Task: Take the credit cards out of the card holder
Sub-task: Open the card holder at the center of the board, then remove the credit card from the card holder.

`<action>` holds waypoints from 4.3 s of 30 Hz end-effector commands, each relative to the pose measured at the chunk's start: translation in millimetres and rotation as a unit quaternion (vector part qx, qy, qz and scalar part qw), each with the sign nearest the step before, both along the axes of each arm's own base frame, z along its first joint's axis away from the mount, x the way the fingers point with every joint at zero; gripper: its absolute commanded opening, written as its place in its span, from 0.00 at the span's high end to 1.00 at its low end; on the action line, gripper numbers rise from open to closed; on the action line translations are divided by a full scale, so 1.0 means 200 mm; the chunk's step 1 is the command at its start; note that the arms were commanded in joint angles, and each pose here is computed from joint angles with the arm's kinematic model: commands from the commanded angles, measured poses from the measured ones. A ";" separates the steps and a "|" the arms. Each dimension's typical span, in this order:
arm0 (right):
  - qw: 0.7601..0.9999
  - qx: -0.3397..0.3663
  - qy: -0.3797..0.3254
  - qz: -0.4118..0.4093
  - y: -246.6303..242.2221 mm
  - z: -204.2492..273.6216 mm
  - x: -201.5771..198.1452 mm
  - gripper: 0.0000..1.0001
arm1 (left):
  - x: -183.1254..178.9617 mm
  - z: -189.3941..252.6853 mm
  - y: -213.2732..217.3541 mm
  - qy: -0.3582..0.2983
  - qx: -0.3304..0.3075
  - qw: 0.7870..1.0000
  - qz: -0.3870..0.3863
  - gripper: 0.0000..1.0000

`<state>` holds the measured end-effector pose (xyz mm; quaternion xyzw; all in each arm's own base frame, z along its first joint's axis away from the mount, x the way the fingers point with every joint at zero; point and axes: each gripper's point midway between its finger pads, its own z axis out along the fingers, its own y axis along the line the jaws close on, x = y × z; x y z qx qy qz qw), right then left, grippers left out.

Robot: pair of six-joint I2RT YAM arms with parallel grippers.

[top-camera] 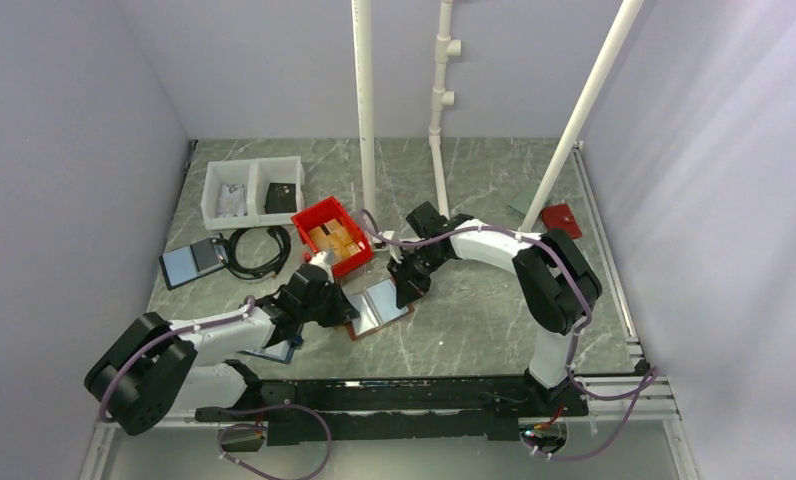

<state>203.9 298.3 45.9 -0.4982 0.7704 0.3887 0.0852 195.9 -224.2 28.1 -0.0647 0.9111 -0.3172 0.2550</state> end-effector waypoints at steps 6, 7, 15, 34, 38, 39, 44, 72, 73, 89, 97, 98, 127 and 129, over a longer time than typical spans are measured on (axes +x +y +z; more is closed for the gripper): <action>0.999 0.032 -0.029 -0.021 -0.05 0.13 0.11 0.91 | 0.17 0.08 -0.18 -0.039 -0.027 0.997 -0.055 1.00; 0.999 0.029 -0.031 -0.029 -0.05 0.12 0.13 0.91 | 0.18 0.06 -0.18 -0.035 -0.024 0.998 -0.056 1.00; 0.994 -0.015 -0.062 -0.090 -0.10 0.05 0.24 0.91 | 0.20 0.00 -0.19 -0.013 -0.018 0.999 -0.038 1.00; 0.988 -0.059 -0.067 -0.129 -0.16 -0.05 0.30 0.67 | 0.16 -0.01 -0.22 0.002 -0.054 0.998 -0.042 1.00; 0.990 -0.060 -0.040 -0.118 -0.13 -0.09 0.26 0.67 | 0.14 0.00 -0.22 0.003 -0.059 0.997 -0.045 0.99; 0.991 -0.058 -0.030 -0.114 -0.12 -0.10 0.24 0.67 | 0.14 0.00 -0.22 0.003 -0.060 0.997 -0.044 0.99; 0.996 -0.008 0.014 -0.086 -0.03 -0.03 0.14 0.68 | 0.14 0.01 -0.22 0.001 -0.072 0.997 -0.041 0.98; 0.992 -0.019 -0.056 -0.114 -0.08 0.06 0.26 0.69 | 0.10 0.12 -0.10 -0.005 -0.045 0.999 0.007 0.75; 0.991 -0.022 -0.060 -0.117 -0.09 0.06 0.27 0.69 | 0.10 0.14 -0.07 -0.008 -0.034 0.999 0.013 0.74; 0.990 -0.051 -0.051 -0.125 -0.12 -0.01 0.28 0.67 | 0.08 0.76 -0.23 -0.123 -0.175 0.975 -0.056 0.64; 0.991 -0.052 -0.030 -0.123 -0.11 -0.04 0.25 0.67 | 0.18 0.50 -0.44 -0.060 -0.136 0.987 -0.069 0.66; 0.990 -0.052 -0.031 -0.124 -0.11 -0.04 0.26 0.67 | 0.19 0.44 -0.43 -0.049 -0.124 0.989 -0.061 0.67; 0.990 0.013 0.083 -0.113 0.02 -0.02 0.10 0.70 | 0.09 -0.11 -0.31 0.062 -0.068 0.996 -0.006 0.39; 0.989 0.022 0.094 -0.110 0.04 -0.01 0.09 0.71 | 0.08 -0.14 -0.30 0.071 -0.066 0.995 0.002 0.43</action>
